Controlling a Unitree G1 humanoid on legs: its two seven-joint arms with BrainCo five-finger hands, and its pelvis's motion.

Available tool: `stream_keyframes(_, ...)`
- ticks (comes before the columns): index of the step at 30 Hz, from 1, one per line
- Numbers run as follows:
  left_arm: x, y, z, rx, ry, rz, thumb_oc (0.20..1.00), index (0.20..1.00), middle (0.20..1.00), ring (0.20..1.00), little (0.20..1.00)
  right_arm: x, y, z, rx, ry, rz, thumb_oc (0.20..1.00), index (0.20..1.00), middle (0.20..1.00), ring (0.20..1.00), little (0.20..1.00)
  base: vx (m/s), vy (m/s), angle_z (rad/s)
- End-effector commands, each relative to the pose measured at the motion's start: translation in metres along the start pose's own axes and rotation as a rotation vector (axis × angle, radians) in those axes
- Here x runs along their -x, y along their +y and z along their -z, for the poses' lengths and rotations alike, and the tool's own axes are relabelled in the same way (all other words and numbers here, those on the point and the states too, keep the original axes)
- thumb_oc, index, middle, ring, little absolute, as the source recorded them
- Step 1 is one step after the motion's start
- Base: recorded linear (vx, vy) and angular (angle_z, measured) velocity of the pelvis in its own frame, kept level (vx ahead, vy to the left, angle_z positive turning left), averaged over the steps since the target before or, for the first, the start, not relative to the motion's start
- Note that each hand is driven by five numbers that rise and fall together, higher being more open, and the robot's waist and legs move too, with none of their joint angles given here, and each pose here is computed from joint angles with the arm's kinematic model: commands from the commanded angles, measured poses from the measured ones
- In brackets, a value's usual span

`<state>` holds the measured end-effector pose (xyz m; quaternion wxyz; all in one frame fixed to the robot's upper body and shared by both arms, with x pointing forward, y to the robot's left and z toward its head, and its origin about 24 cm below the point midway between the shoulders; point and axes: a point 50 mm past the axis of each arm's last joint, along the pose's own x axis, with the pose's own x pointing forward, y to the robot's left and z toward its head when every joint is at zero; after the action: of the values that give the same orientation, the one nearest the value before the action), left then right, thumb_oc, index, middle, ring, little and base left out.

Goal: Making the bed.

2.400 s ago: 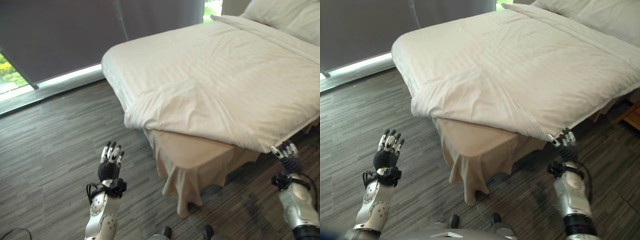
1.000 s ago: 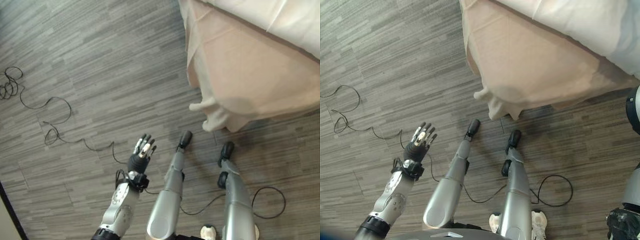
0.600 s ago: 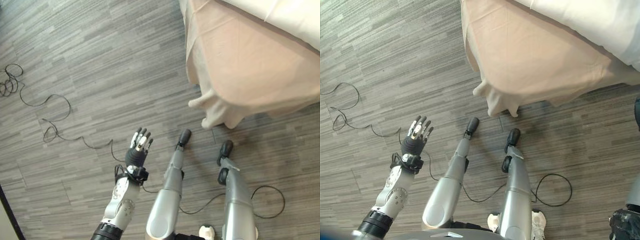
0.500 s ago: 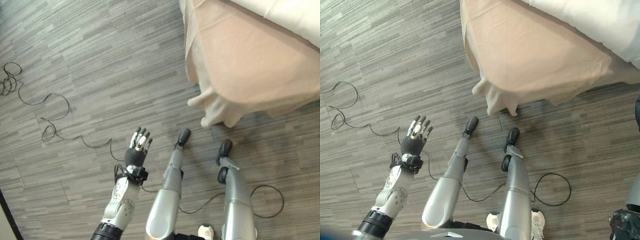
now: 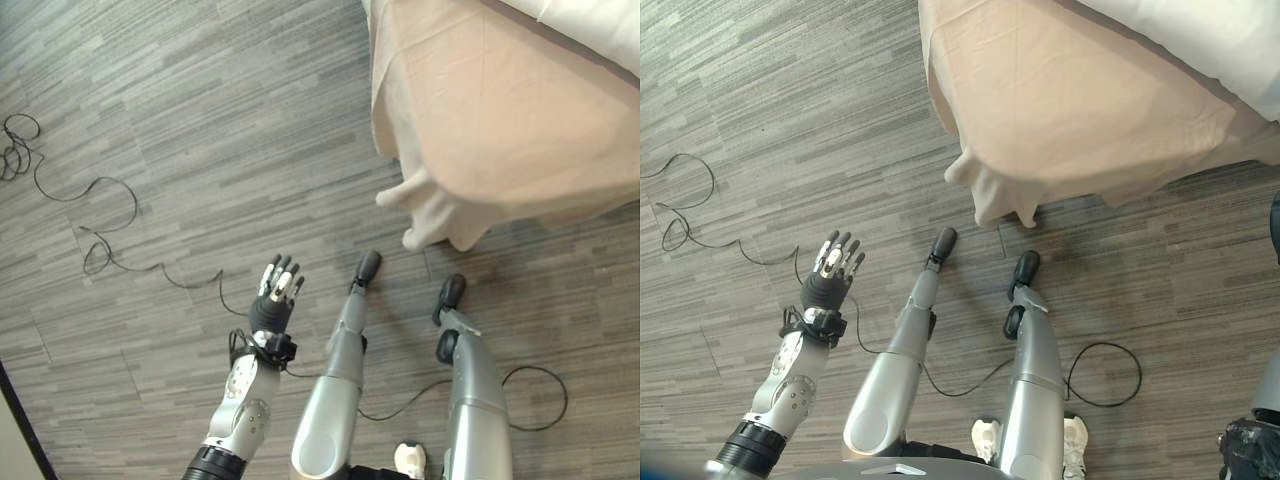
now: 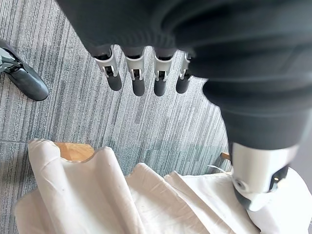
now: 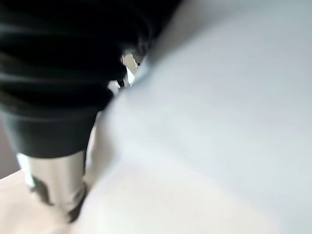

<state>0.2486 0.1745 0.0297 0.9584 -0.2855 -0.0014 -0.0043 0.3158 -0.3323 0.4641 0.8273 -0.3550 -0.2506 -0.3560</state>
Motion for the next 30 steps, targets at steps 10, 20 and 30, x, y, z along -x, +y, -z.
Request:
stream_keyframes(10, -0.011, -0.008, -0.022, 0.026, -0.097, 0.05, 1.0, 1.0, 1.0, 1.0, 1.0, -0.002, -0.052, -0.006, -0.108, -0.053, 0.111, 0.2, 0.2, 0.2, 0.2, 0.2, 0.01, 0.003, 0.01)
stream_keyframes(20, -0.008, 0.007, -0.019, 0.137, -0.141, -0.109, 1.0, 1.0, 1.0, 1.0, 1.0, 0.094, 0.072, -0.001, -0.697, -0.398, -0.267, 0.2, 0.2, 0.2, 0.2, 0.2, 0.02, 0.011, 0.01)
stream_keyframes(30, 0.0, 0.014, 0.007, 0.079, -0.004, -0.096, 1.0, 1.0, 1.0, 1.0, 1.0, 0.27, 0.178, 0.038, -0.304, -0.476, -1.081, 0.2, 0.2, 0.2, 0.2, 0.2, 0.01, 0.063, -0.11)
